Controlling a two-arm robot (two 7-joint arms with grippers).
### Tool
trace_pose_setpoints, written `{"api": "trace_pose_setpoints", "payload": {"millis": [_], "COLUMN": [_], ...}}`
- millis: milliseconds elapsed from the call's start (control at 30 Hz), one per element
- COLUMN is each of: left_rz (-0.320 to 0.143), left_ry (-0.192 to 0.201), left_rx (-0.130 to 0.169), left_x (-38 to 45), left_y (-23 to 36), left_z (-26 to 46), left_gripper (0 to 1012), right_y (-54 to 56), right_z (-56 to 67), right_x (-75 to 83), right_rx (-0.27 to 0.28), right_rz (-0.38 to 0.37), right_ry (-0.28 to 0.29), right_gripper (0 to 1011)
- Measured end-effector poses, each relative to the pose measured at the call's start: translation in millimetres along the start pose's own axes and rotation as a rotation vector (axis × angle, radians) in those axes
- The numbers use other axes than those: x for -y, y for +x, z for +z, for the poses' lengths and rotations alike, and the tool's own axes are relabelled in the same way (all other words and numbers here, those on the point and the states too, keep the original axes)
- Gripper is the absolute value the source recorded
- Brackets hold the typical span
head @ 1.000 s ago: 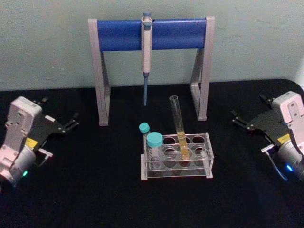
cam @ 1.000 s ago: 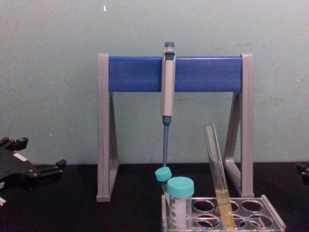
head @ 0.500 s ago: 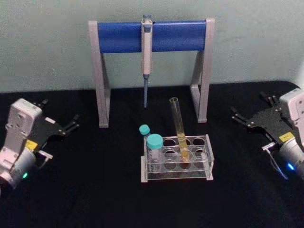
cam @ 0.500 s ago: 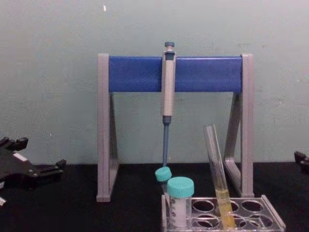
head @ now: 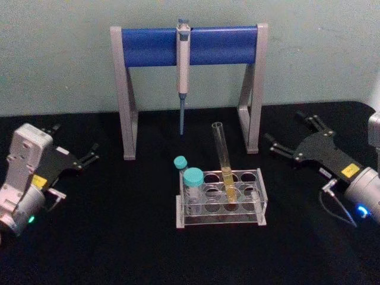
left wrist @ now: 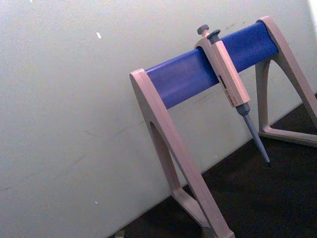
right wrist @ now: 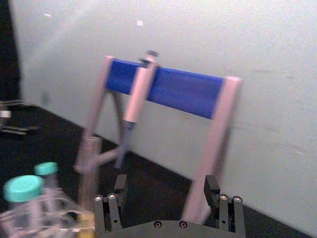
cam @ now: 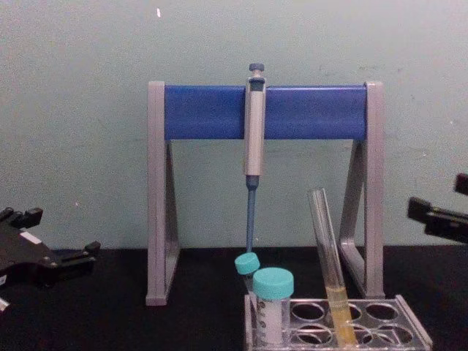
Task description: Pick up the test tube from the test tube rack, shake it, then place it back into the test tube rack.
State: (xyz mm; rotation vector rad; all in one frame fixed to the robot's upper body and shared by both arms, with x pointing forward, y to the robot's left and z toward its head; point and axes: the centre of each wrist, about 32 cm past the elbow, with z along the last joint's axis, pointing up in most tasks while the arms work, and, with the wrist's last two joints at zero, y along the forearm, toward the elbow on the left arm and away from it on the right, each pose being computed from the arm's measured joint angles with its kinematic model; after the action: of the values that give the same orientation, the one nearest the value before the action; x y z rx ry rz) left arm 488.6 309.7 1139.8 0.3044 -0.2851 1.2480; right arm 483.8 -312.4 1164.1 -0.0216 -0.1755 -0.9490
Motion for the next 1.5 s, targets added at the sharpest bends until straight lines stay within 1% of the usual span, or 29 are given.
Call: {"api": "trace_pose_setpoints", "payload": {"millis": [33, 200, 300, 400, 533, 667, 767, 967, 1267, 1500], "left_rz": [0.0, 0.0, 0.0, 0.0, 0.0, 0.0, 0.0, 0.0, 0.0, 0.0], "left_ry": [0.0, 0.0, 0.0, 0.0, 0.0, 0.0, 0.0, 0.0, 0.0, 0.0], "left_rx": [0.0, 0.0, 0.0, 0.0, 0.0, 0.0, 0.0, 0.0, 0.0, 0.0], "left_x": [0.0, 0.0, 0.0, 0.0, 0.0, 0.0, 0.0, 0.0, 0.0, 0.0], "left_y": [0.0, 0.0, 0.0, 0.0, 0.0, 0.0, 0.0, 0.0, 0.0, 0.0], "left_z": [0.0, 0.0, 0.0, 0.0, 0.0, 0.0, 0.0, 0.0, 0.0, 0.0], "left_gripper": [1001, 1001, 1001, 1002, 1001, 1001, 1001, 1001, 1001, 1001], "right_y": [-1.9, -7.6, -11.6, -14.1, -17.0, -18.9, -20.5, -22.2, -21.1, -19.4], "right_z": [1.5, 4.9, 7.1, 8.5, 10.3, 10.9, 11.2, 11.8, 10.6, 9.5], "right_x": [-0.7, -3.8, -8.5, -13.1, -24.1, -33.5, -40.5, -51.6, -61.4, -66.1], "right_rx": [-0.007, -0.024, -0.039, -0.047, -0.078, -0.095, -0.093, -0.083, -0.09, -0.096], "right_rz": [0.031, 0.116, 0.176, 0.203, 0.233, 0.243, 0.249, 0.249, 0.238, 0.241], "right_ry": [0.003, 0.001, -0.014, -0.023, -0.052, -0.075, -0.102, -0.137, -0.148, -0.156], "right_gripper": [1000, 1000, 1000, 1000, 1000, 1000, 1000, 1000, 1000, 1000]}}
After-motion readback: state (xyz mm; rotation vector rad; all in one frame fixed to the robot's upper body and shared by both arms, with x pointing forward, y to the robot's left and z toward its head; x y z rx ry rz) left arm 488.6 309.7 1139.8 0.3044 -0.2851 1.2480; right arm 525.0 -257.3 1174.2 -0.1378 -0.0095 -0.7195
